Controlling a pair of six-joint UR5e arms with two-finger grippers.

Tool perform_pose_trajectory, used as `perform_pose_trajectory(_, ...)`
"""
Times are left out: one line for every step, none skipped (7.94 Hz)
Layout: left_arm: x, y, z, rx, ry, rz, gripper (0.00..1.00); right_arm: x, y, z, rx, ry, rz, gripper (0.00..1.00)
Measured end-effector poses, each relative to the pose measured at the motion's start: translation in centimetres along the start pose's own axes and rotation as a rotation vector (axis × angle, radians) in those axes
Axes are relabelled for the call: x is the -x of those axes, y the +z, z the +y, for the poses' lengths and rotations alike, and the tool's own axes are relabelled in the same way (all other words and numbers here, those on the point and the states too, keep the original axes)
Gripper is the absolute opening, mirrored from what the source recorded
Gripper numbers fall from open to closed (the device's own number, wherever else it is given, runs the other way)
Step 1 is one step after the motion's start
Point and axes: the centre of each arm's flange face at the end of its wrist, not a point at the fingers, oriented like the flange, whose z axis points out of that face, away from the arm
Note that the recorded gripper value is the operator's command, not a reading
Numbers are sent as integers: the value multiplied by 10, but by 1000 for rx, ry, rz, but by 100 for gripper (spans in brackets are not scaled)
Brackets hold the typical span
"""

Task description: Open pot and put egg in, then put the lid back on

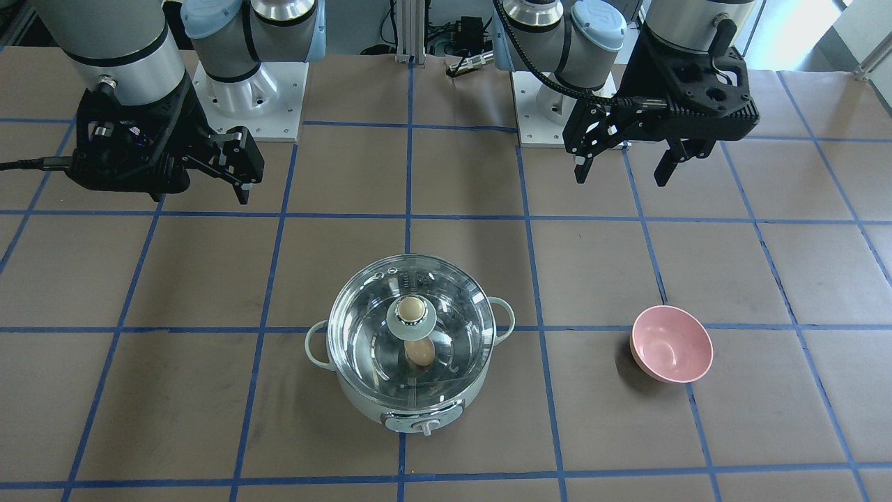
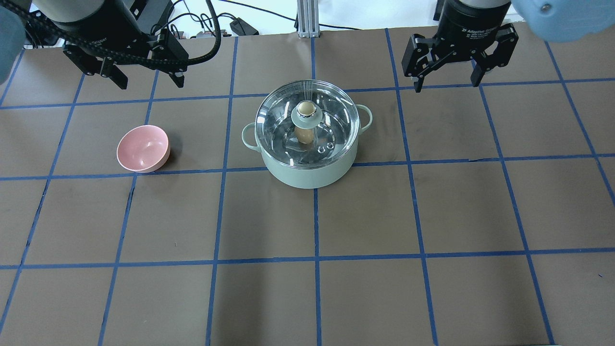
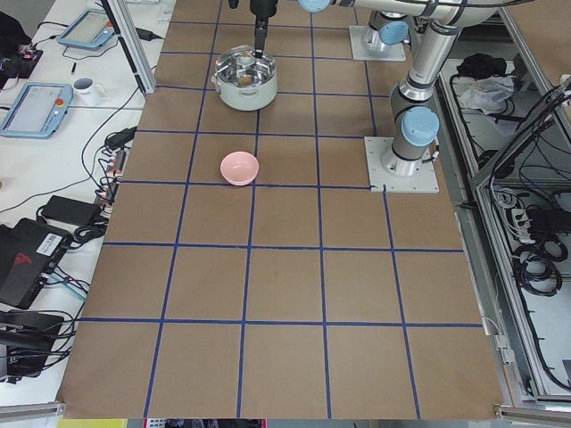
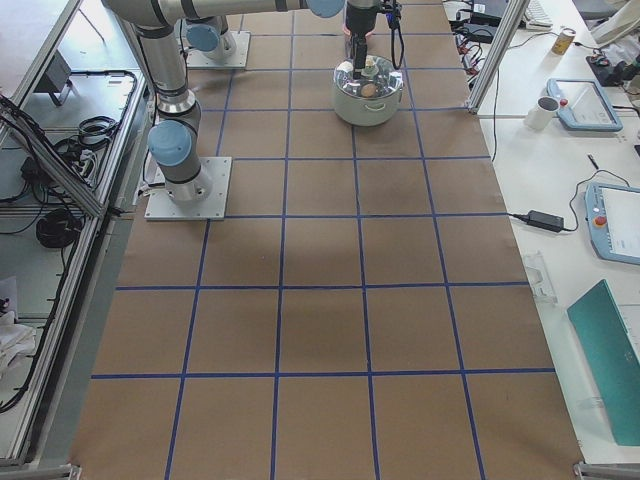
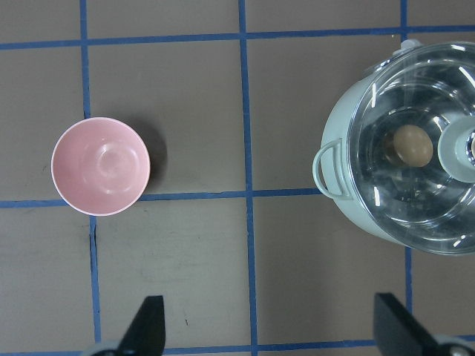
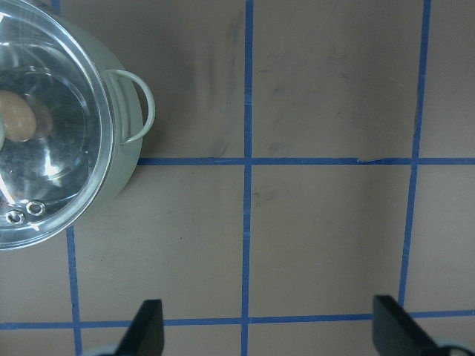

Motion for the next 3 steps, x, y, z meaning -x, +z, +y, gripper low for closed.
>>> perform_pose_trajectory(0,0,0,0,0,0,100,0,1,0,1,-2,0,100)
perform_pose_trajectory(0,0,0,0,0,0,100,0,2,1,4,-4,0,100)
perform_pose_trajectory(0,0,0,-1,0,0,100,0,2,1,6,-5,-1,100)
